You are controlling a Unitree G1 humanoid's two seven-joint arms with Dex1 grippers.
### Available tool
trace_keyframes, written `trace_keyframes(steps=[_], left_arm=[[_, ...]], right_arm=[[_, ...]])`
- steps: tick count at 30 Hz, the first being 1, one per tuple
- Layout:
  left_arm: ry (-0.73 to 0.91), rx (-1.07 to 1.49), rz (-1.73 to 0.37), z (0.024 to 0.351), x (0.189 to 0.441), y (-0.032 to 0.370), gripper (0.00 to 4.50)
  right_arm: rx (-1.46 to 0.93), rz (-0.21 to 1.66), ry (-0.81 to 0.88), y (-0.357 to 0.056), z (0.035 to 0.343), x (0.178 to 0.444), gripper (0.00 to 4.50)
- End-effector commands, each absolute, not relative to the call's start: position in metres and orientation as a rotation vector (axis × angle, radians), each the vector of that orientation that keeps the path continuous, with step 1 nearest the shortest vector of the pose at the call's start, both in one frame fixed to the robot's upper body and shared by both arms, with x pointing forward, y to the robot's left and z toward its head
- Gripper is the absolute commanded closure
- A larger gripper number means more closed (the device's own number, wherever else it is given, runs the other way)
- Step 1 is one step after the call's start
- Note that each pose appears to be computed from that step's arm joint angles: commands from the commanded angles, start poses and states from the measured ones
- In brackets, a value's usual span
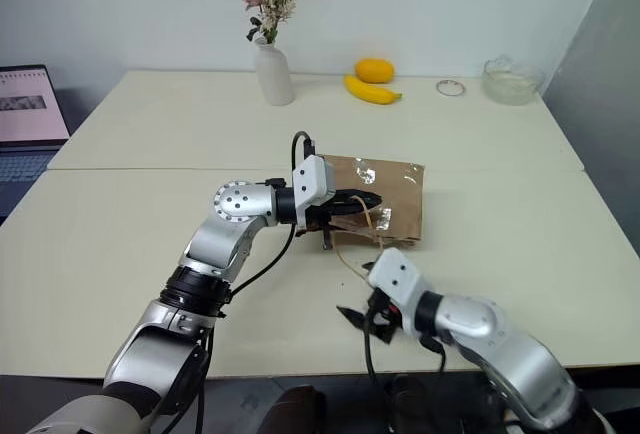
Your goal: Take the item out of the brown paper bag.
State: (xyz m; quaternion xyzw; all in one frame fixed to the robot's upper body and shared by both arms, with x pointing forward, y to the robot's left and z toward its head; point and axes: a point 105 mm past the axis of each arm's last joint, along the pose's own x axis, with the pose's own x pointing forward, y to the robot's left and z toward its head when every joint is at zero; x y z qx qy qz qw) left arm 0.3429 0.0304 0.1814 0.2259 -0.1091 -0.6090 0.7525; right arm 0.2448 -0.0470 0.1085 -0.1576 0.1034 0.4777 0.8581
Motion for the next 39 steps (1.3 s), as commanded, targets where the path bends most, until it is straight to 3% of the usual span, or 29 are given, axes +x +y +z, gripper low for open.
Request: trace_keyframes(steps=[1, 9, 13, 20, 24, 28, 35, 39], left_arm=[[-0.312, 0.499, -1.321, 0.203, 0.339, 0.030, 4.50], [-0.266, 0.352, -1.237, 0.240, 0.351, 0.028, 4.50], [-0.250, 0.305, -1.183, 0.255, 0.360, 0.028, 4.50], [-0.297, 0.111, -1.060, 0.317, 0.378, 0.027, 4.50], [-0.332, 0.106, -1.010, 0.333, 0.386, 0.036, 4.50], [-0.347, 0.114, -0.955, 0.338, 0.395, 0.047, 4.50], [-0.329, 0.089, -1.060, 0.329, 0.379, 0.041, 4.50], [-0.315, 0.028, -1.151, 0.327, 0.362, 0.035, 4.50]], right_arm=[[-0.383, 0.998, 0.183, -0.045, 0.108, 0.250, 1.59], [-0.390, 0.981, 0.269, -0.047, 0.081, 0.251, 4.48], [-0.452, 0.974, 0.320, -0.052, 0.063, 0.249, 4.48], [-0.599, 0.980, 0.410, -0.059, 0.031, 0.241, 4.48], [-0.595, 0.979, 0.419, -0.061, 0.029, 0.240, 4.48], [-0.596, 0.984, 0.388, -0.058, 0.036, 0.241, 4.48], [-0.539, 0.945, 0.231, -0.054, 0.082, 0.250, 4.48], [-0.475, 0.968, 0.163, -0.058, 0.116, 0.242, 3.49]])
